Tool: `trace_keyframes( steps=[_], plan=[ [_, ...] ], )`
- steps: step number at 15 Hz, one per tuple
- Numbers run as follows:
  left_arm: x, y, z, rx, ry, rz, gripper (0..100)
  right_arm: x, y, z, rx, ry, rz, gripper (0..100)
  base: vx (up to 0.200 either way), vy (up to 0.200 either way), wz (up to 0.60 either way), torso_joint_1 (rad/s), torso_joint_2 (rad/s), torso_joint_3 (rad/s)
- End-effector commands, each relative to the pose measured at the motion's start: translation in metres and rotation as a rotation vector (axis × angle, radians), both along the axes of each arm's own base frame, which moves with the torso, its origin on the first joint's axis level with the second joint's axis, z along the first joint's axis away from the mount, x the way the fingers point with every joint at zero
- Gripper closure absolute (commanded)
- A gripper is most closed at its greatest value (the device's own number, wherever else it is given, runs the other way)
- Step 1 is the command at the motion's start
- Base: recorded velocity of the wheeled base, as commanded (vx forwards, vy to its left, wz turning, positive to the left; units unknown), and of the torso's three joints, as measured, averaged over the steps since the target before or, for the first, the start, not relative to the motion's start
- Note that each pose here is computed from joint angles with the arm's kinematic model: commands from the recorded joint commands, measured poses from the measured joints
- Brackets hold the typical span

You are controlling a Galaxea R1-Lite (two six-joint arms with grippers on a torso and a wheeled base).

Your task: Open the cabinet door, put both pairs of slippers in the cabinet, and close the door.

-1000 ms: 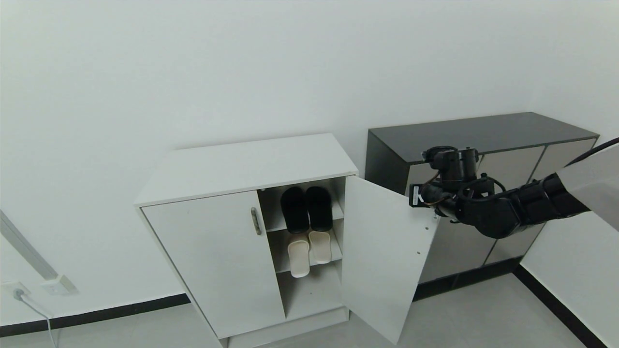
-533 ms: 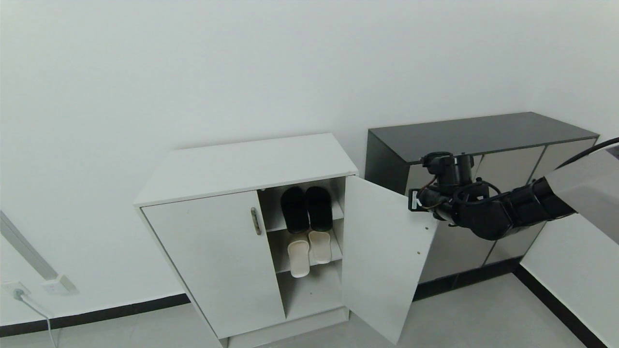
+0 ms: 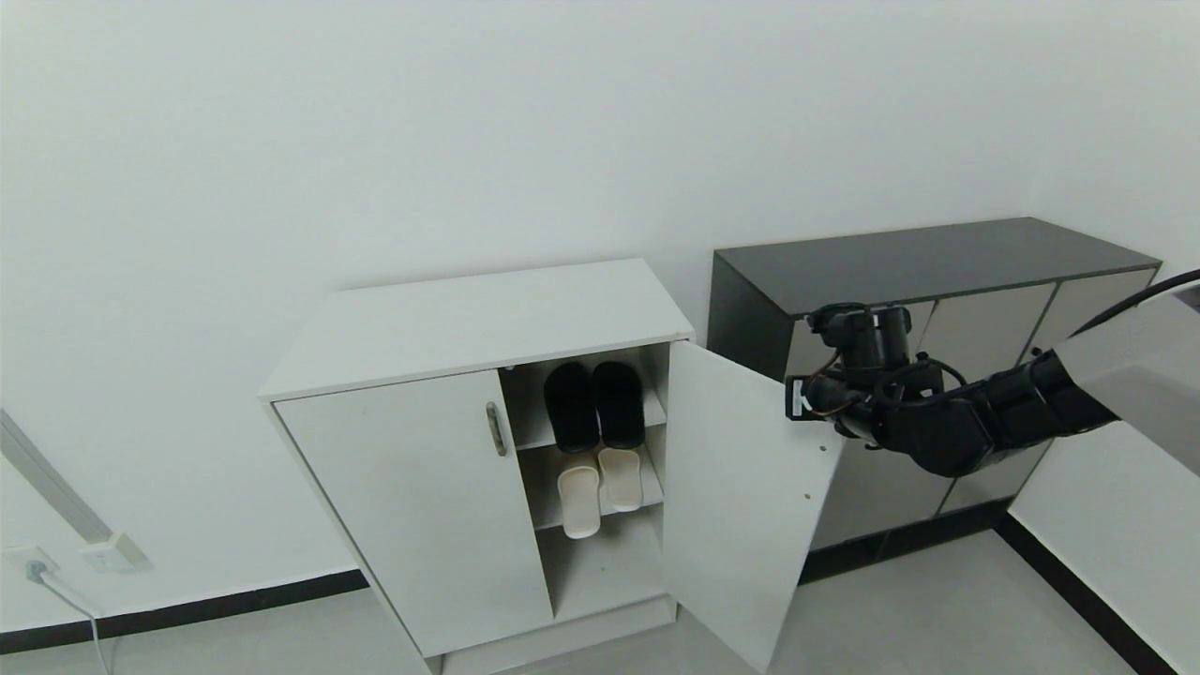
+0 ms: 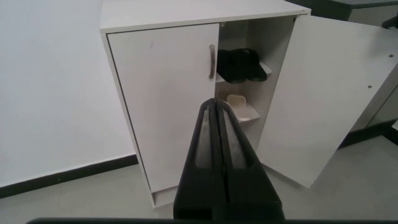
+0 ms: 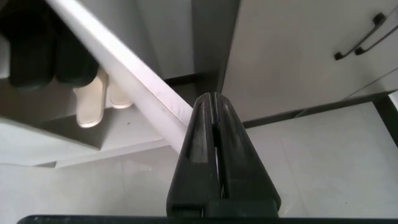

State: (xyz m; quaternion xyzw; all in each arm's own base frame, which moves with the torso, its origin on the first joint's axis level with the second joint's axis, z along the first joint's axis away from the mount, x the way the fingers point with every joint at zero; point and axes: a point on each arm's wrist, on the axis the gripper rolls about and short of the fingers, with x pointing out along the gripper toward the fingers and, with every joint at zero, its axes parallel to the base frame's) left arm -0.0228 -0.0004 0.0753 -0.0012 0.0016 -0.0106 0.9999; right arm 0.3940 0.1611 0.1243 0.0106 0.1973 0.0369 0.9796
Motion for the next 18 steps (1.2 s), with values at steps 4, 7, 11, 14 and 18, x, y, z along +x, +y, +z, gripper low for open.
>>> trace_keyframes(
  steps=[4,7,11,14,18],
  plan=[
    [0.000,0.000,0.000,-0.001,0.001,0.000,100,-0.041,0.034,0.011,-0.002,0.003,0.114,100,0.000,0.000,0.00,0.000,0.00,0.000],
    [0.000,0.000,0.000,-0.001,0.001,0.000,100,-0.065,0.057,0.018,0.001,-0.003,0.194,100,0.000,0.000,0.00,0.000,0.00,0.000],
    [0.000,0.000,0.000,-0.001,0.001,0.000,100,-0.107,0.085,0.024,0.018,0.008,0.312,100,0.000,0.000,0.00,0.000,0.00,0.000],
    [0.000,0.000,0.000,-0.002,0.000,0.001,100,-0.118,0.085,0.037,0.037,-0.020,0.337,100,0.000,0.000,0.00,0.000,0.00,0.000],
    [0.000,0.000,0.000,-0.002,0.001,0.001,100,-0.123,0.080,0.038,0.031,-0.016,0.342,100,0.000,0.000,0.00,0.000,0.00,0.000]
  ],
)
